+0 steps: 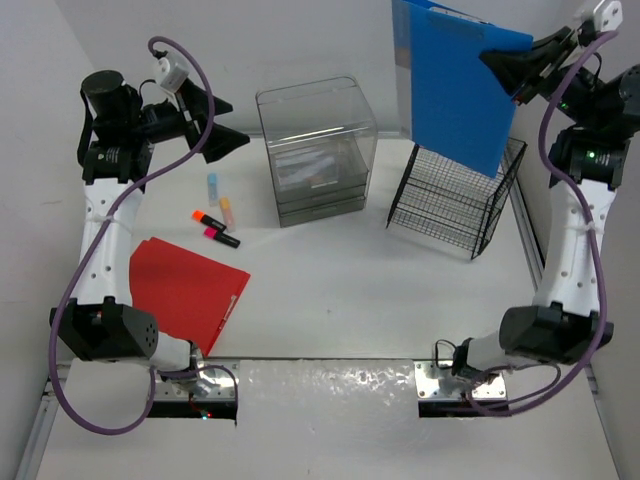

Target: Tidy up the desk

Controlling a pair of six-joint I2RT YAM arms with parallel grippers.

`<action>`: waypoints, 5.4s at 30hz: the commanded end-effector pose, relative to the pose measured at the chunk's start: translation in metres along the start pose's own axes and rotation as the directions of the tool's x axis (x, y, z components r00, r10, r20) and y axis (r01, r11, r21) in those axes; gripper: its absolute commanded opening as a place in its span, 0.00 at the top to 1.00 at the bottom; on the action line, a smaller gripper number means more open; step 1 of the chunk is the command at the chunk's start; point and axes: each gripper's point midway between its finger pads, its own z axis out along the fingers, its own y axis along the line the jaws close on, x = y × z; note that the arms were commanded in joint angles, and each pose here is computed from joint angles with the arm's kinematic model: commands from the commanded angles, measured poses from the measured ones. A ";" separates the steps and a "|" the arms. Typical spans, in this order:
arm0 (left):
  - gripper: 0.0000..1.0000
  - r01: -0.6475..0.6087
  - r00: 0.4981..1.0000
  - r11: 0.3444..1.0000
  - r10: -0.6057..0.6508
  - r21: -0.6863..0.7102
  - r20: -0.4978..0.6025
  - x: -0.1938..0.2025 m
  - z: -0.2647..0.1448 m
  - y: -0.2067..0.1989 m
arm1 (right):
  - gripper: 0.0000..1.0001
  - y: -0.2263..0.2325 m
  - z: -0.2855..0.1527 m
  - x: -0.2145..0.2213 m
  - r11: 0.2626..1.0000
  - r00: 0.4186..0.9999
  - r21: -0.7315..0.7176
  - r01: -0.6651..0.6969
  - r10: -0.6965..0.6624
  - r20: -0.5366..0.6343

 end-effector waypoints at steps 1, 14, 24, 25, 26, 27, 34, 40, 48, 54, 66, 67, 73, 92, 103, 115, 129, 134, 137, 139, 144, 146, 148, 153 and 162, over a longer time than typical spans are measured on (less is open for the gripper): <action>0.00 -0.024 1.000 1.000 0.024 0.003 -0.016 0.008 0.002 0.001 | 1.00 -0.016 0.002 -0.015 0.997 0.996 -0.040 0.069 -0.066 0.067; 0.01 0.030 0.998 0.999 -0.031 -0.019 -0.057 0.030 0.007 0.021 | 1.00 -0.082 -0.008 0.039 0.982 0.984 0.099 0.160 -0.151 -0.091; 0.01 0.072 0.995 0.997 -0.073 -0.026 -0.062 0.034 0.012 0.032 | 1.00 -0.105 -0.003 0.093 0.994 0.991 0.084 0.074 -0.064 -0.115; 0.01 0.064 0.996 0.998 -0.066 -0.027 -0.060 0.033 0.012 0.032 | 1.00 -0.107 -0.002 0.094 0.994 0.991 0.081 0.073 -0.064 -0.115; 0.01 0.067 0.996 0.997 -0.068 -0.028 -0.062 0.033 0.012 0.031 | 1.00 -0.110 -0.001 0.098 0.994 0.991 0.080 0.072 -0.062 -0.117; 0.01 0.062 0.996 0.998 -0.064 -0.031 -0.062 0.033 0.011 0.032 | 1.00 -0.113 -0.001 0.100 0.994 0.991 0.082 0.078 -0.068 -0.118; 0.01 0.071 0.995 0.997 -0.072 -0.022 -0.068 0.037 0.013 0.033 | 1.00 -0.123 0.003 0.113 0.994 0.992 0.078 0.073 -0.063 -0.114; 0.01 0.078 0.994 0.997 -0.079 -0.022 -0.070 0.039 0.014 0.035 | 1.00 -0.119 -0.002 0.139 0.996 0.993 0.078 0.038 -0.029 -0.116; 0.01 0.086 0.994 0.996 -0.087 -0.014 -0.069 0.038 0.014 0.034 | 1.00 -0.122 -0.002 0.151 0.994 0.993 0.074 0.082 -0.075 -0.092; 0.01 0.088 0.994 0.996 -0.088 -0.008 -0.069 0.038 0.016 0.033 | 1.00 -0.126 0.002 0.147 0.993 0.993 0.057 0.107 -0.104 -0.053; 0.01 0.097 0.991 0.995 -0.098 -0.012 -0.095 0.052 0.017 0.037 | 1.00 -0.111 0.007 0.142 0.998 0.987 -0.051 0.038 -0.029 0.160; 0.01 0.093 0.991 0.996 -0.094 -0.012 -0.098 0.052 0.018 0.036 | 1.00 -0.110 0.006 0.144 0.998 0.986 -0.050 0.044 -0.035 0.161; 0.01 0.099 0.990 0.995 -0.099 -0.013 -0.102 0.054 0.018 0.039 | 1.00 -0.110 -0.002 0.180 1.000 0.994 -0.022 -0.002 0.004 0.106; 0.01 0.109 0.988 0.994 -0.108 0.005 -0.109 0.060 0.021 0.036 | 0.73 -0.158 -0.055 0.231 0.919 0.999 0.392 -0.040 0.041 0.007; 0.01 0.098 0.989 0.995 -0.097 0.012 -0.109 0.061 0.020 0.029 | 0.95 -0.128 -0.036 0.203 0.989 0.964 0.084 -0.124 0.100 0.247; 0.01 0.102 0.989 0.995 -0.101 0.006 -0.111 0.062 0.020 0.032 | 0.95 -0.121 -0.064 0.260 0.975 0.966 0.128 -0.181 0.152 0.207; 0.01 0.099 0.988 0.995 -0.099 -0.003 -0.122 0.065 0.021 0.033 | 0.45 -0.130 -0.058 0.230 0.965 0.973 0.164 -0.203 0.181 0.140; 0.01 0.091 0.988 0.996 -0.091 -0.007 -0.121 0.063 0.021 0.032 | 0.44 -0.141 -0.045 0.254 0.941 0.962 0.198 -0.274 0.270 0.045; 0.01 0.086 0.989 0.996 -0.087 -0.009 -0.119 0.062 0.021 0.032 | 0.44 -0.154 -0.032 0.237 0.950 0.964 0.171 -0.263 0.253 0.077; 0.01 0.087 0.989 0.996 -0.088 -0.015 -0.122 0.063 0.021 0.033 | 0.45 -0.159 -0.027 0.239 0.938 0.949 0.154 -0.311 0.299 0.098; 0.01 0.089 0.987 0.996 -0.091 -0.026 -0.130 0.066 0.020 0.036 | 0.51 -0.168 -0.015 0.235 0.940 0.945 0.113 -0.322 0.312 0.101; 0.01 0.086 0.987 0.996 -0.089 -0.031 -0.133 0.067 0.020 0.037 | 0.61 -0.167 -0.012 0.243 0.936 0.941 0.109 -0.334 0.326 0.090; 0.01 0.083 0.987 0.996 -0.086 -0.032 -0.134 0.066 0.021 0.038 | 0.74 -0.164 -0.013 0.249 0.934 0.939 0.109 -0.341 0.334 0.081; 0.01 0.082 0.987 0.996 -0.085 -0.033 -0.138 0.066 0.021 0.039 | 0.97 -0.153 -0.015 0.235 0.960 0.958 0.076 -0.269 0.259 0.123; 0.01 0.080 0.986 0.996 -0.085 -0.038 -0.142 0.066 0.020 0.039 | 1.00 -0.144 -0.014 0.174 0.992 0.955 0.044 -0.116 0.099 0.278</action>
